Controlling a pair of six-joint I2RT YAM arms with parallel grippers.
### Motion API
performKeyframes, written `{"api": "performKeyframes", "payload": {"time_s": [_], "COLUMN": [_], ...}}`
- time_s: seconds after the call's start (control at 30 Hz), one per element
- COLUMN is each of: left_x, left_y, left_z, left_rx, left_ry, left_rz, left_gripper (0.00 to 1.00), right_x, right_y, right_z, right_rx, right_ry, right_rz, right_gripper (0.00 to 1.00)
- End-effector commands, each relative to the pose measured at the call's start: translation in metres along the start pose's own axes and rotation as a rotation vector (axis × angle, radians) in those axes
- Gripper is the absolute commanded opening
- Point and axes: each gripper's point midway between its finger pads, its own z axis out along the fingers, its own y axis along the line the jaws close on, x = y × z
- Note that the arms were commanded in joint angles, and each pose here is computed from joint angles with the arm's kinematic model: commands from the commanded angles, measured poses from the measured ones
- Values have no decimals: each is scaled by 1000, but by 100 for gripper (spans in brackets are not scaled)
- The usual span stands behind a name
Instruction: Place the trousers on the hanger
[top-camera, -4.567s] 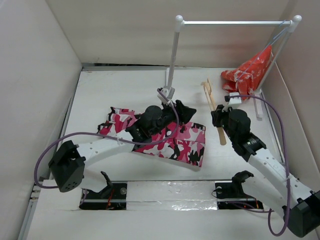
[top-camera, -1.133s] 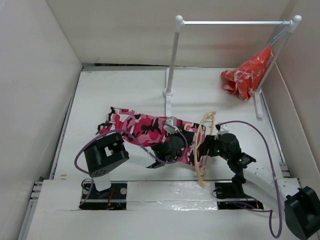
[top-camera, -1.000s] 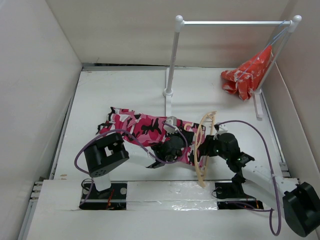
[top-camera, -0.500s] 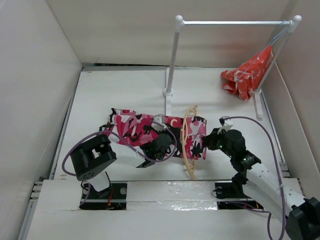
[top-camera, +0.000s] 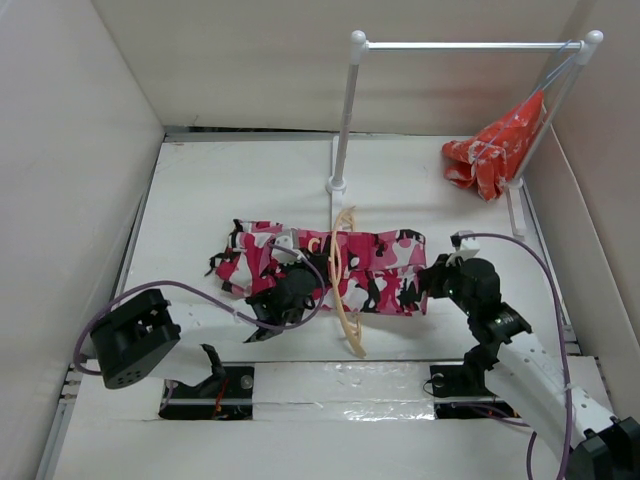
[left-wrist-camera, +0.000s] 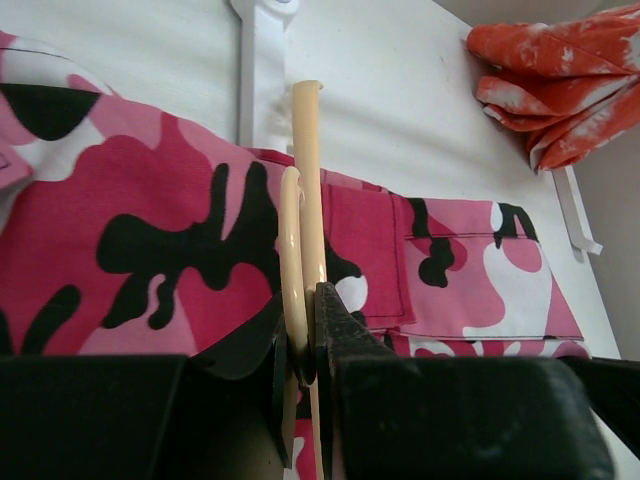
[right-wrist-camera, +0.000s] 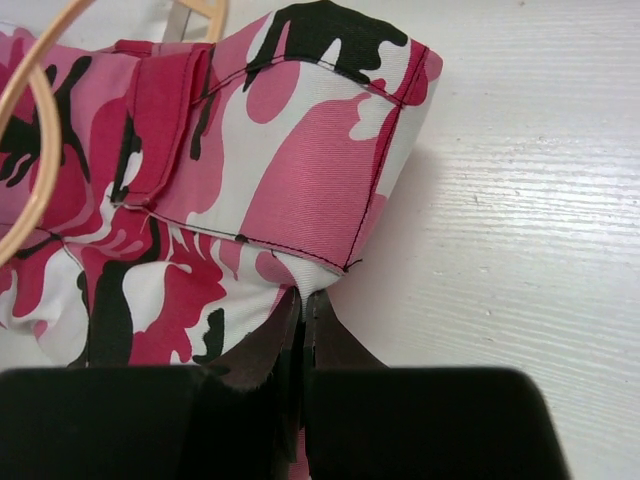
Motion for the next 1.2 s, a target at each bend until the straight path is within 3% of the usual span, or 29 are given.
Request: {"api": "performKeyframes", "payload": {"time_s": [0.0, 0.47, 0.67, 0.87, 1.0, 1.17], "left_x": [-5, -42, -58, -86, -93, -78], "left_y": [30, 39, 8, -38, -43, -40], "left_z": [-8, -31, -29, -32, -27, -21], "left_rx": [-82, -116, -33, 37, 15, 8], "left_ry": [2, -54, -67, -113, -138, -115], "left_rz": [101, 107, 77, 84, 95, 91], "left_gripper": [0, 0, 0, 0, 0, 0], "right_x": [-44, -32, -24, -52, -74, -65], "right_y": [-1, -6, -9, -11, -15, -20], "right_z": [-5, 5, 8, -6, -16, -7], "right_rx": [36, 50, 54, 100, 150, 168], "right_ry": [-127, -101, -82, -140, -190, -167], "right_rz": [-12, -6, 2, -14, -32, -33], "right_gripper": [0, 0, 0, 0, 0, 0]}}
